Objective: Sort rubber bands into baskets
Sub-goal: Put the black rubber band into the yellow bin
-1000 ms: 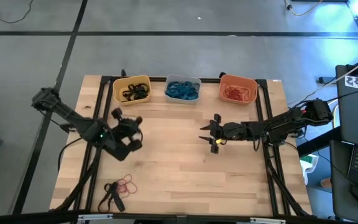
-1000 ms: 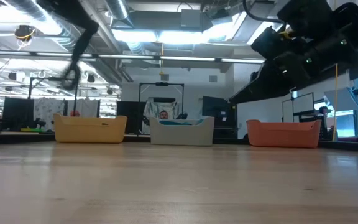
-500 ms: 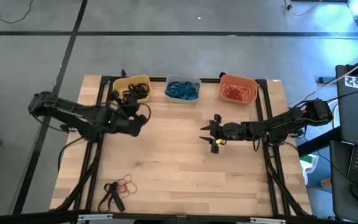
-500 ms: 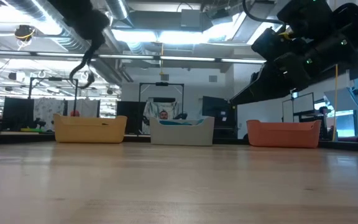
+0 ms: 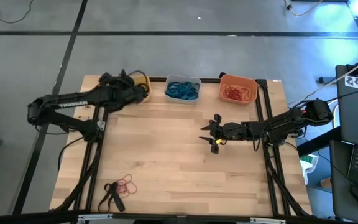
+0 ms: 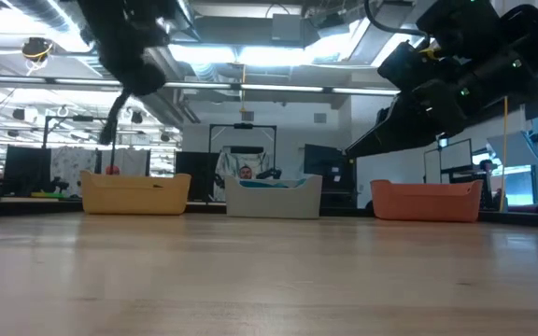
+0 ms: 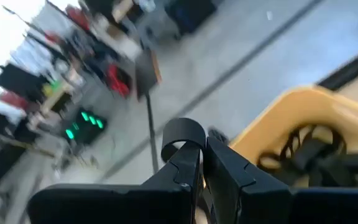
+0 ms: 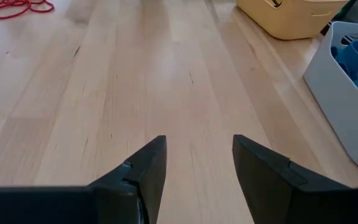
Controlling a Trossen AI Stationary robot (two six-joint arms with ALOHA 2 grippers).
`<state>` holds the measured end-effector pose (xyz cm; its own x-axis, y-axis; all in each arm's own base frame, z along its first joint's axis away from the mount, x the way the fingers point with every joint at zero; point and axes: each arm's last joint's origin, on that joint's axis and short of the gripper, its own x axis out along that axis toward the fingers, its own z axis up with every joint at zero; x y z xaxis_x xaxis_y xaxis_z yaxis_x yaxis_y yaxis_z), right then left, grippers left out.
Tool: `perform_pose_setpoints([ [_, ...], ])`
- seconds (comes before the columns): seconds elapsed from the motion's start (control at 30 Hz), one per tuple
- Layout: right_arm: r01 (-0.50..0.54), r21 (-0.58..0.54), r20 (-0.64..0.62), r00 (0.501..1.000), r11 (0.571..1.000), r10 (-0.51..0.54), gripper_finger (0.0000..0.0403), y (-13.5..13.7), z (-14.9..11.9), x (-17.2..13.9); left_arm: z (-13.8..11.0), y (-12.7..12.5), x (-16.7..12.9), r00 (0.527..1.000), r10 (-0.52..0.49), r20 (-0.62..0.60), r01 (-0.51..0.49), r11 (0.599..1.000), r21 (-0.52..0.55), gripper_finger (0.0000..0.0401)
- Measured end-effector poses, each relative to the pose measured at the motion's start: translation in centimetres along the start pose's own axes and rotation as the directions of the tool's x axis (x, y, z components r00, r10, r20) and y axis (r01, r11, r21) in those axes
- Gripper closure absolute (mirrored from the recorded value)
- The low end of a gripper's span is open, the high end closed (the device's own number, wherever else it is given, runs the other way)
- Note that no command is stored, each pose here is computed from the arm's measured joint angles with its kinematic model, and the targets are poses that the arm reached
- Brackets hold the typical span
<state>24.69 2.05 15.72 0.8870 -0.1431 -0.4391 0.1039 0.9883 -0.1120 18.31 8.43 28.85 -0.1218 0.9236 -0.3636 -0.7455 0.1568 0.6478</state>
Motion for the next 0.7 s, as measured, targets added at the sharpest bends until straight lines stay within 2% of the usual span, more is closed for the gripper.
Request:
perform_pose_setpoints([
  [0.13,0.0,0.0,0.0,1.0,1.0,0.0,0.022,0.0,0.0,0.0,0.1,0.3,2.3,0.987,-0.101,-0.125,0.1,0.995,-0.016,0.0375],
  [0.33,0.0,0.0,-0.001,1.0,1.0,0.0,0.022,0.0,0.0,0.0,-0.4,-0.8,5.0,0.957,-0.261,-0.131,0.258,0.965,-0.037,0.0374],
  [0.57,0.0,-0.002,-0.006,1.0,1.0,0.0,0.022,0.0,-0.1,0.0,-2.1,-1.4,7.3,0.964,-0.226,-0.142,0.218,0.973,-0.074,0.0371],
  [0.7,0.0,-0.002,-0.006,1.0,1.0,0.0,0.022,0.0,-0.1,0.0,-2.9,-1.5,7.8,0.953,-0.242,-0.181,0.237,0.97,-0.05,0.034],
])
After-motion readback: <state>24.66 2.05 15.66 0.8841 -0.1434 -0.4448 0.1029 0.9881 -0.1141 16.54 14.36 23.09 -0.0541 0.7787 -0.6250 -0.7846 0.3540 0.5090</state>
